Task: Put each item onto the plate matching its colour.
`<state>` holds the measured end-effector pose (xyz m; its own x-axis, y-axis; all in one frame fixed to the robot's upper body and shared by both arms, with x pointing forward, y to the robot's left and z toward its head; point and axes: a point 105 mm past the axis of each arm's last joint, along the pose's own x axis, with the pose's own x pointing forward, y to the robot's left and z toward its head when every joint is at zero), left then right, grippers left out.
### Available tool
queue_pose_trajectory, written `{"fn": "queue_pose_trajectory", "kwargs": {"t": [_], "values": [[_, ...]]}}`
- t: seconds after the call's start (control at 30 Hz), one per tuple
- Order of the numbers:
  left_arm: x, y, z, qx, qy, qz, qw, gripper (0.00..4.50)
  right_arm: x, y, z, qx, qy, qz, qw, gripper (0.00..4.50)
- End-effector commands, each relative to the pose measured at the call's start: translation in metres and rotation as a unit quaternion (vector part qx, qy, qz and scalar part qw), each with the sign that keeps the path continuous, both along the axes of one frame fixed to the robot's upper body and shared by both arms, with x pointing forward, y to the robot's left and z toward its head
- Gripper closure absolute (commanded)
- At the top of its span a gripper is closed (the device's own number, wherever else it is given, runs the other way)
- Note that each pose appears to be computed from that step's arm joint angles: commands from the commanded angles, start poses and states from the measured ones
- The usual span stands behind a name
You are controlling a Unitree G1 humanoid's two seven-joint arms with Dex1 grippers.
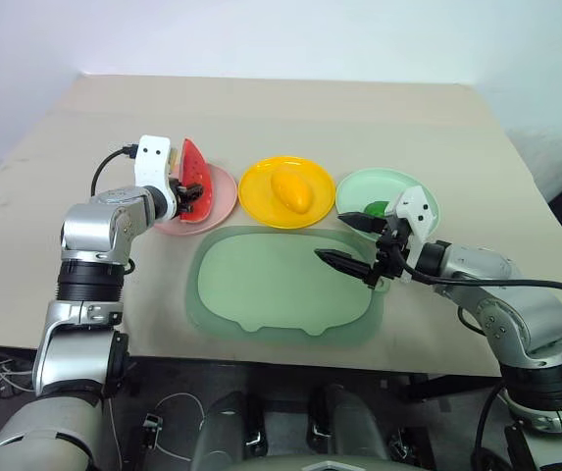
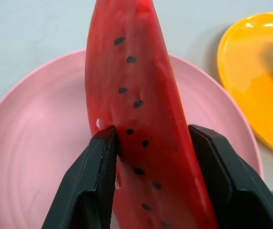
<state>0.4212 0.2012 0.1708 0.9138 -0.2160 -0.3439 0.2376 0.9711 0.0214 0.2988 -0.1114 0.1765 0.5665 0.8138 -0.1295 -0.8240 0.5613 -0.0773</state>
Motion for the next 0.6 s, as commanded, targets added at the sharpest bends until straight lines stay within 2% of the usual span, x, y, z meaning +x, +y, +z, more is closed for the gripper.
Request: {"fn": "queue_pose_trajectory", "kwargs": {"t": [0.03,0.17,0.2,0.47,0.57,0.6], "values": [[0.003,0.003,0.019,0.008,-0.036,0.003,0.999,1.51,-0.001,-0.005,0.012,-0.003,-0.03,-0.007,1.0,0.0],[0.001,0.003,0.021,0.022,-0.042,-0.003,0.999,0.17,0.0,-0.007,0.012,-0.005,-0.033,-0.012,0.999,0.0],[0.001,0.004,0.022,0.029,-0.045,-0.003,0.999,0.04,0.0,-0.007,0.012,-0.005,-0.033,-0.012,0.999,0.0],[-0.015,0.013,0.049,0.045,-0.104,-0.017,0.993,0.04,-0.001,-0.005,0.013,0.002,-0.034,-0.01,0.999,0.0],[-0.028,0.01,0.057,0.02,-0.13,-0.049,0.99,0.04,-0.002,-0.007,0.013,0.003,-0.034,-0.012,0.999,0.0],[-0.038,0.005,0.064,-0.007,-0.16,-0.084,0.984,0.04,-0.002,-0.008,0.013,0.006,-0.034,-0.014,0.999,0.0]]}}
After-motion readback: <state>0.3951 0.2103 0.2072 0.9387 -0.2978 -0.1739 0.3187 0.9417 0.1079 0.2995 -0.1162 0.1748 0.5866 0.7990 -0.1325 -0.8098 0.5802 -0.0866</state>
